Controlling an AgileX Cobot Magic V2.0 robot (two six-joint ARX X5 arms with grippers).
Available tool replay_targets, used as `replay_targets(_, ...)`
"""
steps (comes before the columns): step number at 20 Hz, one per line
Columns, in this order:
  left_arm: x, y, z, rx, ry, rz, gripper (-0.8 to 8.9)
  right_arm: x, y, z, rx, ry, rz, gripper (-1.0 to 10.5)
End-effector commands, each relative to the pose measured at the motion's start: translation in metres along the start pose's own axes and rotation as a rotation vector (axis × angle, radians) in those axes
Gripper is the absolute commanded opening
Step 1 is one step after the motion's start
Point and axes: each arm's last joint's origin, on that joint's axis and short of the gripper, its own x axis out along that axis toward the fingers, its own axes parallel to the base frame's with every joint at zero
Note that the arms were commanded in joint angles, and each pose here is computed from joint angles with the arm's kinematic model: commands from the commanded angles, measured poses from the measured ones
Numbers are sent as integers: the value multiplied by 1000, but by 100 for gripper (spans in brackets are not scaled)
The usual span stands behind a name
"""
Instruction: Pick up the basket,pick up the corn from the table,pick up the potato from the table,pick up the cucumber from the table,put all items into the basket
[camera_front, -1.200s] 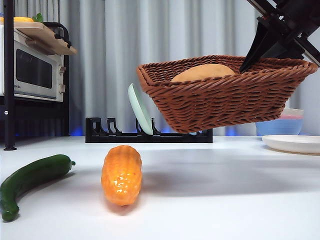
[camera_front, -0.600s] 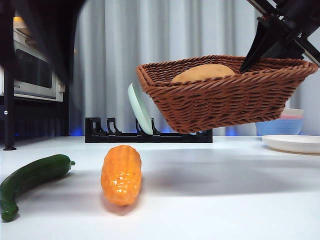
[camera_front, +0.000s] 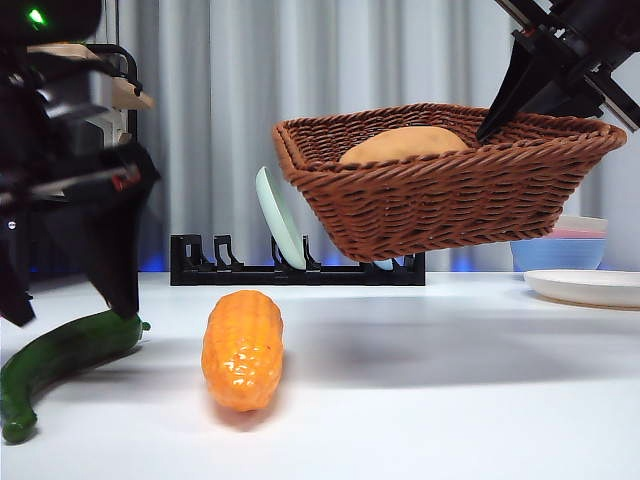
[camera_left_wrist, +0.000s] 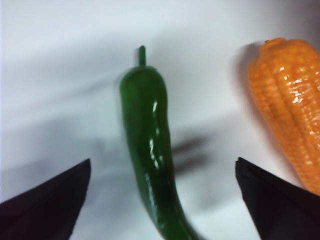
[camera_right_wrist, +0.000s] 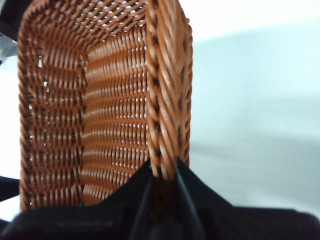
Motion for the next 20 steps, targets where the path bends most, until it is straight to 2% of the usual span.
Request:
replay_targets(1,13,0,-1,22,32,7,431,-1,1,2,-2,-14,12,-12)
replay_targets(5,33,0,-1,36,77,25,408,-1,1,2,1,-14,12,-12)
replay_targets(8,34,0,1,78,62,19,-27,-1,1,2,1,-14,12,-12)
replay_targets(11,32,0,1,120,71,18,-8,-1,1,2,1,-14,12,-12)
replay_targets(14,5,-2,2,184,96,-30,-8,-1,1,2,1,-15,9,-12)
replay_targets(16,-28,-5,5,248,95,-133,-8,-1,1,2,1,-15,9,-12)
replay_targets(18,-76,-9,11,325,44,-285,-8,-1,1,2,1,-15,9,-12)
replay_targets(20,-119,-15,22,385,-123,-418,-8,0,1,2,1,-14,9,-12)
